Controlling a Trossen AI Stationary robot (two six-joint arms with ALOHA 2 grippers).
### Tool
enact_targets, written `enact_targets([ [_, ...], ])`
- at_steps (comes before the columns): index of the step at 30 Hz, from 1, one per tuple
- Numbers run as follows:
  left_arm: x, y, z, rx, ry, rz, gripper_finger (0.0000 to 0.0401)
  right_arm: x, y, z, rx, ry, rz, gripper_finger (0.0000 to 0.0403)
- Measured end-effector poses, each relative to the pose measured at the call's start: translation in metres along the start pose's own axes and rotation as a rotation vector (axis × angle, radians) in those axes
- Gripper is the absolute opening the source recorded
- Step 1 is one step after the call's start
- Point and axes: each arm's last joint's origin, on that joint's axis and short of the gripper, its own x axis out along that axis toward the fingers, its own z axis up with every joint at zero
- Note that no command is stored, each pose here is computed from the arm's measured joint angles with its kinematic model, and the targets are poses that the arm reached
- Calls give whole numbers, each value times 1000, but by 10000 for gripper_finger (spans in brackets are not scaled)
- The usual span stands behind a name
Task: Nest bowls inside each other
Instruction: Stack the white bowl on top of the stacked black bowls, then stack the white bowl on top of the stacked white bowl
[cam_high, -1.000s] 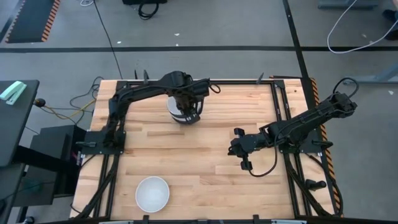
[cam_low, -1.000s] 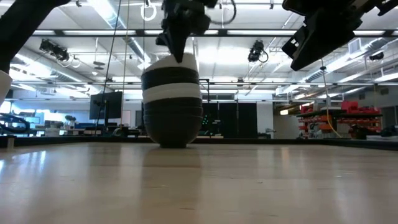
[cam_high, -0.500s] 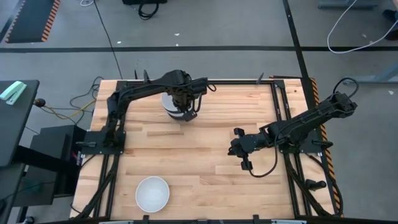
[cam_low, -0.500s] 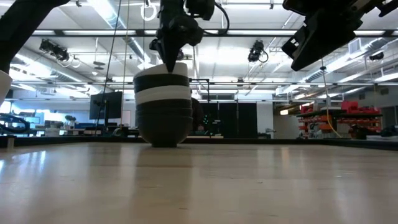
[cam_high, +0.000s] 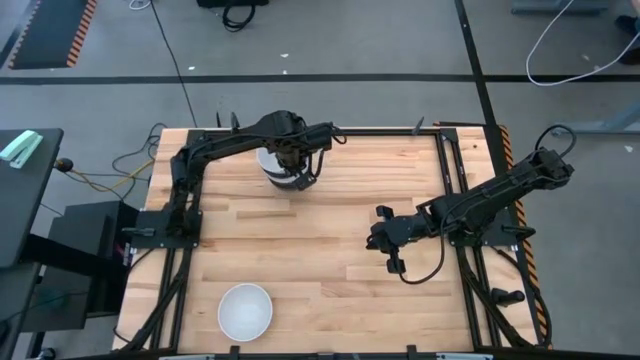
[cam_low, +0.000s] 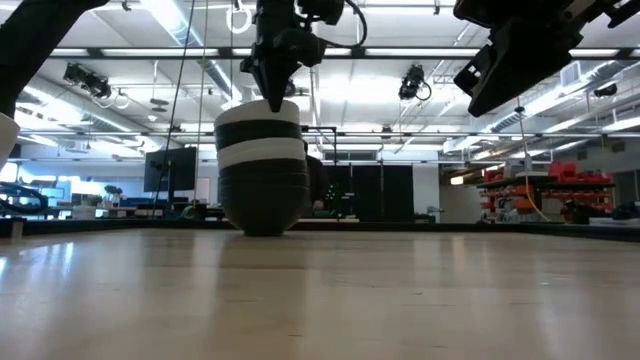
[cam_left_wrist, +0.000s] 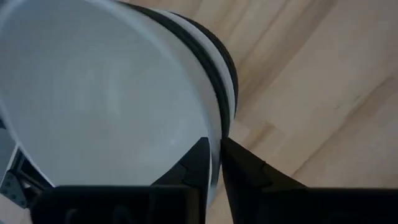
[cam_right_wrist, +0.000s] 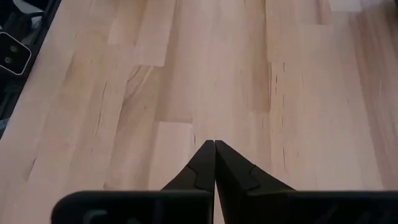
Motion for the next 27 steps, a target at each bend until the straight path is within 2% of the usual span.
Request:
enact_targets([
  [6, -15, -4, 0, 13, -56, -15, 80, 8, -1, -5, 3, 27, -8, 14],
  [16, -16, -3, 0, 18, -65, -1, 142, 24, -10, -31, 71, 43, -23, 14],
  [22, -25, 1, -3, -9, -88, -2, 178, 24, -9, -28, 58, 2, -7, 14],
  [27, -42, 6, -12, -44, -130, -19, 192, 24, -8, -26, 44, -9, 7, 14],
])
